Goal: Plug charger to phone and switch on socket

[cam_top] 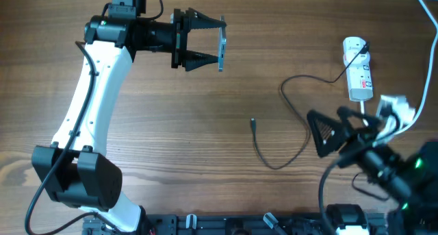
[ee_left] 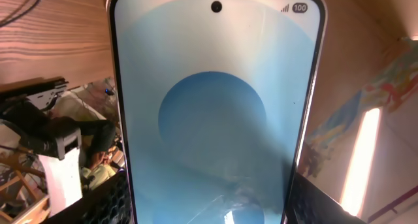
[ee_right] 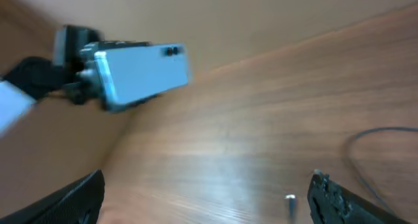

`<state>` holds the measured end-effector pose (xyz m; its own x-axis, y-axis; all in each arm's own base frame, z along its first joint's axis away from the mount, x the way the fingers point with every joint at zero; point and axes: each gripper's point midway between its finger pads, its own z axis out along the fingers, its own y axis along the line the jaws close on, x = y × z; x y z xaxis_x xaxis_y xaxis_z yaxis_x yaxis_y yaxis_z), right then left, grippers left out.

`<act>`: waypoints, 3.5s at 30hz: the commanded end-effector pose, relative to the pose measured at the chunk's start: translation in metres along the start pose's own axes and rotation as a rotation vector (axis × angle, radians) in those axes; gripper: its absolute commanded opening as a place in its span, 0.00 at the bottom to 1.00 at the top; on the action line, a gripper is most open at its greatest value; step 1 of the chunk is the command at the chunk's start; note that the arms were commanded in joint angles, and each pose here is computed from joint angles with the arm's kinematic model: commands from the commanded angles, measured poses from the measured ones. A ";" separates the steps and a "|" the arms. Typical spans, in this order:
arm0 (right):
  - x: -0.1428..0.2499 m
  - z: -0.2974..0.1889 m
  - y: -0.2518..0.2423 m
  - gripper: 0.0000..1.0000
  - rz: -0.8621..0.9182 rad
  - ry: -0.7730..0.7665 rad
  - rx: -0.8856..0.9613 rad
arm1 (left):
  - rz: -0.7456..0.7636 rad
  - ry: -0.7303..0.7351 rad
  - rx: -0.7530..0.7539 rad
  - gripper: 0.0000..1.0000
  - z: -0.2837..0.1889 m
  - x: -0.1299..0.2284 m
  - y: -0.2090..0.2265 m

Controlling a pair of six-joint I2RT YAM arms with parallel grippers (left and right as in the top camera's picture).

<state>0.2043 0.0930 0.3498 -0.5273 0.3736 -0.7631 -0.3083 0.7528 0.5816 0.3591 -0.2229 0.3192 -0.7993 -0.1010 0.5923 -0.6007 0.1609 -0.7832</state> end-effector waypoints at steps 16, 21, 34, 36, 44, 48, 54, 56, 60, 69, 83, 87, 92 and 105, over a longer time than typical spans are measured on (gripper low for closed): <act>0.022 0.075 0.051 0.93 -0.320 0.498 0.418 | 0.012 -0.009 0.007 0.62 -0.003 0.012 -0.007; 0.015 0.100 0.104 0.94 -0.394 0.491 0.312 | 0.013 -0.015 0.005 0.62 -0.003 0.011 -0.007; -0.012 0.145 0.117 0.99 -0.297 0.311 0.361 | -0.010 -0.038 -0.001 0.62 -0.003 0.007 -0.006; -0.009 0.156 0.118 0.94 -0.296 0.313 0.363 | -0.010 -0.038 -0.001 0.62 -0.003 0.007 -0.006; 0.001 0.194 0.105 0.65 -0.264 0.274 0.459 | -0.010 -0.038 -0.001 0.61 -0.003 0.007 -0.006; -0.003 0.198 0.104 0.61 -0.269 0.251 0.470 | -0.010 -0.037 -0.001 0.62 -0.003 0.007 -0.006; 0.004 0.212 0.096 0.59 -0.286 0.256 0.509 | -0.010 -0.037 0.000 0.62 -0.003 0.007 -0.006; 0.002 0.213 0.097 0.53 -0.281 0.247 0.505 | -0.010 -0.037 0.000 0.62 -0.003 0.007 -0.006; -0.001 0.213 0.095 0.45 -0.283 0.234 0.517 | -0.010 -0.037 0.000 0.62 -0.003 0.007 -0.006; -0.010 0.212 0.091 0.72 -0.292 0.189 0.550 | -0.010 -0.029 0.002 0.62 -0.003 0.009 -0.006; -0.001 0.223 0.092 0.38 -0.290 0.241 0.509 | -0.010 -0.026 0.003 0.63 -0.003 0.009 -0.007; -0.001 0.224 0.092 0.25 -0.289 0.239 0.507 | -0.010 -0.026 0.003 0.63 -0.003 0.009 -0.007; -0.001 0.224 0.092 0.15 -0.290 0.239 0.507 | -0.010 -0.026 0.003 0.64 -0.003 0.009 -0.007; -0.003 0.223 0.093 0.04 -0.108 0.201 0.508 | -0.010 -0.032 0.001 1.00 -0.003 0.008 -0.006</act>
<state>0.3509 0.2798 0.3485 -0.6576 0.0843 -0.7487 -0.0556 0.9856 0.1598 0.3659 -0.2193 0.3115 -0.7660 -0.1666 0.6209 -0.6425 0.1661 -0.7481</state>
